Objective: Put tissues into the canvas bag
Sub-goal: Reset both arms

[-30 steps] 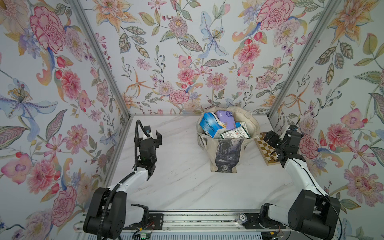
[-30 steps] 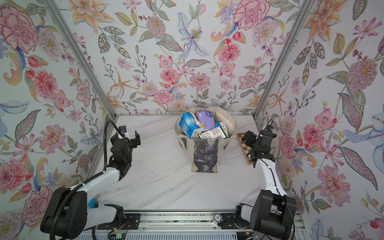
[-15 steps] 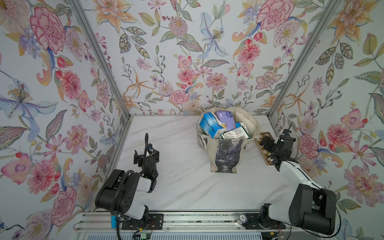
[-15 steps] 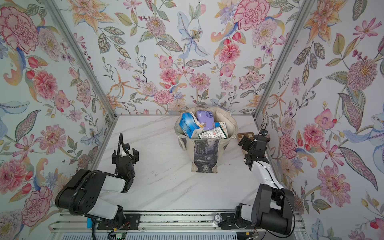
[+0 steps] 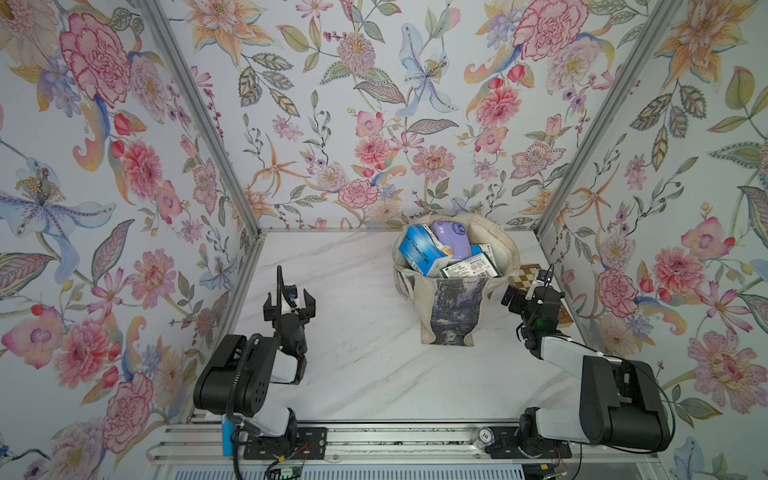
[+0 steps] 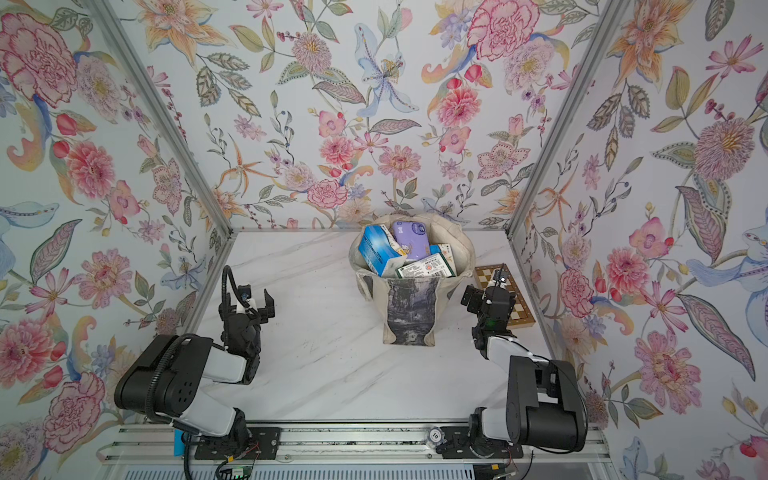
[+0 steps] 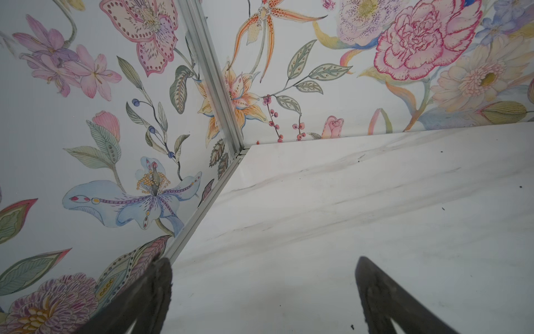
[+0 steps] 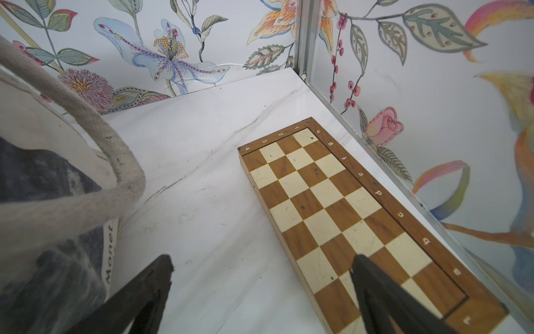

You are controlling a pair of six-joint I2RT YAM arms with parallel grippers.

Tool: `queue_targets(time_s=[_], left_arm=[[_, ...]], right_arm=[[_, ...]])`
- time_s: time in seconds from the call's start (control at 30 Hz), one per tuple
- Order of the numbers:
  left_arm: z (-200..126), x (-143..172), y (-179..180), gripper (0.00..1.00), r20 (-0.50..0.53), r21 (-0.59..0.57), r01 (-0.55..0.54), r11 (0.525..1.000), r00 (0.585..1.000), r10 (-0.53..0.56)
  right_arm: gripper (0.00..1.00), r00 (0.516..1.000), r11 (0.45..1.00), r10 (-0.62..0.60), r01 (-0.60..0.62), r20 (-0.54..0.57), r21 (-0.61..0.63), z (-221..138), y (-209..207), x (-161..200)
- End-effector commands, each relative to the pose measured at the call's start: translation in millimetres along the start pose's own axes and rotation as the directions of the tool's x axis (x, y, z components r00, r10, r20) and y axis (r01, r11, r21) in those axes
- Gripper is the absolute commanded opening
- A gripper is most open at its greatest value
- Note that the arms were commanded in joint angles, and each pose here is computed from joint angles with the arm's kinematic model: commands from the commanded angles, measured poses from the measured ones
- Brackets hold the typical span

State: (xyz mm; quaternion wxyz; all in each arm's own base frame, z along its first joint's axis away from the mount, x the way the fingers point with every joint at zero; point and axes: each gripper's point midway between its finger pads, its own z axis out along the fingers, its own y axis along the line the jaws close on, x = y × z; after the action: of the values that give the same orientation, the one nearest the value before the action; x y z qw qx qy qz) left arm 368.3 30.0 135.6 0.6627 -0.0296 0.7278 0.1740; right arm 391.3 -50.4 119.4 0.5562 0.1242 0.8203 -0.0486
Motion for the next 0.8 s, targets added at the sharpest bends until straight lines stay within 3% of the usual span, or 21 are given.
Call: queue_targets(time_s=[0.0,0.1,0.2,0.33,0.4,0.77], left_arm=[[-1,-6,-2,0.99,0.033,0.021,0.013,1.000,0.999,-0.014],[-1,-6,-2,0.99,0.033,0.021,0.013,1.000,0.999,-0.014],[-1,-6,-2,0.99,0.032,0.021,0.015,1.000,0.999,-0.015],[-1,-6,-2,0.99,0.032,0.022,0.014,1.000,0.999,-0.015],[-1,-6,-2,0.99,0.032,0.022,0.014,1.000,0.999,-0.015],[-1,-6,-2,0.99,0.032,0.022,0.013,1.000,0.999,-0.014]], right_arm=[[0.99,0.990,0.997,-0.072,0.074,0.123,-0.010,-10,13,3],[0.99,0.961,0.991,-0.133,0.135,0.242,0.009,-30,24,6],[0.99,0.955,0.986,-0.164,0.164,0.246,0.023,-33,28,8],[0.99,0.966,0.987,-0.158,0.158,0.206,0.015,-24,29,9],[0.99,0.982,0.990,-0.139,0.141,0.129,-0.011,-5,27,11],[0.99,0.984,0.992,-0.108,0.115,0.142,-0.041,-8,23,12]])
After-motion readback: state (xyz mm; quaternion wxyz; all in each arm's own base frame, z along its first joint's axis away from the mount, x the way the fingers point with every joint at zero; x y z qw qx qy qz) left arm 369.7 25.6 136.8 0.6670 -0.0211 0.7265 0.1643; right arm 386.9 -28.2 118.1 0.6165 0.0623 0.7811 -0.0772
